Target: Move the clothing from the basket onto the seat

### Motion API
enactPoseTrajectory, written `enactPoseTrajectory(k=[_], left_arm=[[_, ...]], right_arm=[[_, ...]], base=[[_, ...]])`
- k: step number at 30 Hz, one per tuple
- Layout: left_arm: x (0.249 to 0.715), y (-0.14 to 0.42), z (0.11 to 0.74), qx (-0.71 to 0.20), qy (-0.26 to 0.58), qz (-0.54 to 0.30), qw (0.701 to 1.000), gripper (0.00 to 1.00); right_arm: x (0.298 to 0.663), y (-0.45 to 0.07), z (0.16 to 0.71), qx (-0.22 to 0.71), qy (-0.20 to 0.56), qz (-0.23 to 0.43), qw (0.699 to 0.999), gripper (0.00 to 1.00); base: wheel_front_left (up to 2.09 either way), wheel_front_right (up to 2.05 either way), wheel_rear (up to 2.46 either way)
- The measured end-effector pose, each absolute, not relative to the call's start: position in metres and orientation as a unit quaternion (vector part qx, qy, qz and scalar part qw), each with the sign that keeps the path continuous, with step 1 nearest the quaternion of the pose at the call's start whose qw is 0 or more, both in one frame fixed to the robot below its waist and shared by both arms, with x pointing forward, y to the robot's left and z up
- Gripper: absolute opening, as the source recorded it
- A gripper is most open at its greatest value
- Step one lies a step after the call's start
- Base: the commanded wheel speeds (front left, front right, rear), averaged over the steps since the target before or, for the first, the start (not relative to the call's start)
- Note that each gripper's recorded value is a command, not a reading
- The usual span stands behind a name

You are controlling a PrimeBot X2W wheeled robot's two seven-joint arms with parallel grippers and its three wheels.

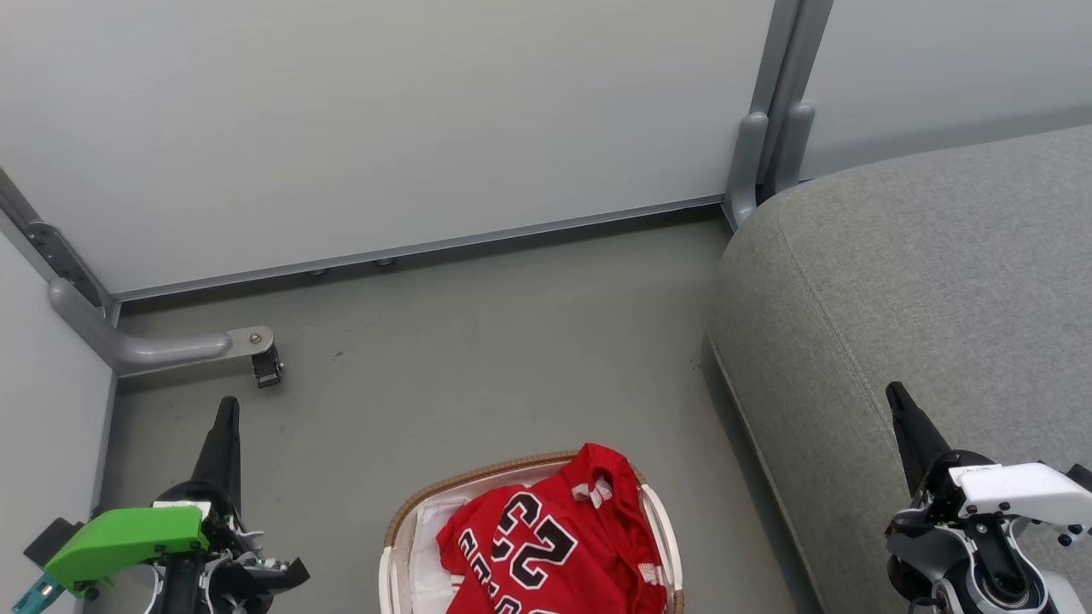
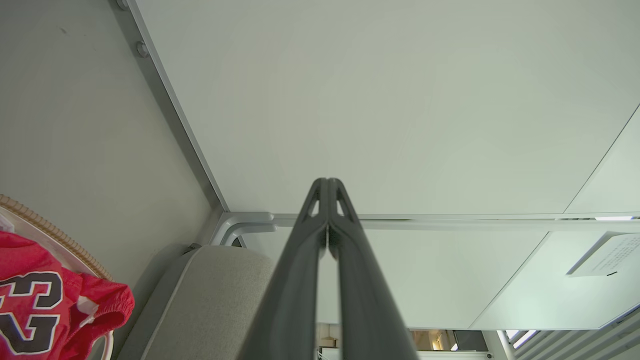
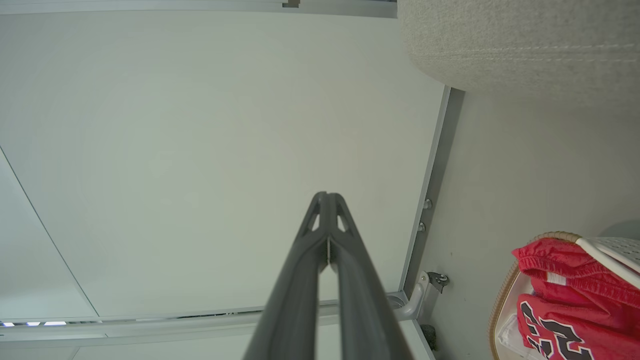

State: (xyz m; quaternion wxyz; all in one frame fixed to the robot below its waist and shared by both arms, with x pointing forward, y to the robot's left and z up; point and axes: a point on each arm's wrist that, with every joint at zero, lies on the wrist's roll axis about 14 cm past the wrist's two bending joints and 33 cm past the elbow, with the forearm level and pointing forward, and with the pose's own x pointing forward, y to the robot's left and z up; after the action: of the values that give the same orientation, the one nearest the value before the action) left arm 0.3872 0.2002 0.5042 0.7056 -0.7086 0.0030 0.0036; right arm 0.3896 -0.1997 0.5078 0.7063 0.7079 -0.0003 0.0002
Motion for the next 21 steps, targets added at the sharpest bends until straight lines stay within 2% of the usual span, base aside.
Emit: enactPoseTrajectory(k=[3, 4, 9, 16, 21], left_arm=[[0.387, 0.200, 0.504, -0.709, 0.003, 0.004, 0.706, 0.00], [0.387, 0.200, 0.503, -0.709, 0.004, 0.005, 0.705, 1.00], [0.377, 0.199, 0.479, -0.713, 0.028, 0.031, 0.700, 1.00], [0.376, 0.202, 0.476, -0.708, 0.020, 0.046, 0.704, 1.00], [0.375, 0.205, 0.476, -0.670, 0.020, 0.052, 0.741, 1.00]], right_arm=[[0.390, -0.200, 0.508, 0.708, 0.000, 0.000, 0.706, 0.00], [0.389, -0.199, 0.507, 0.708, 0.001, -0.001, 0.706, 1.00], [0.382, -0.196, 0.487, 0.713, 0.022, -0.021, 0.700, 1.00], [0.383, -0.196, 0.487, 0.702, 0.019, -0.025, 0.711, 1.00], [0.384, -0.197, 0.486, 0.671, 0.023, -0.026, 0.741, 1.00]], base=[[0.00, 0.00, 0.00], [0.00, 0.00, 0.00], [0.00, 0.00, 0.00], [0.00, 0.00, 0.00], [0.00, 0.00, 0.00]])
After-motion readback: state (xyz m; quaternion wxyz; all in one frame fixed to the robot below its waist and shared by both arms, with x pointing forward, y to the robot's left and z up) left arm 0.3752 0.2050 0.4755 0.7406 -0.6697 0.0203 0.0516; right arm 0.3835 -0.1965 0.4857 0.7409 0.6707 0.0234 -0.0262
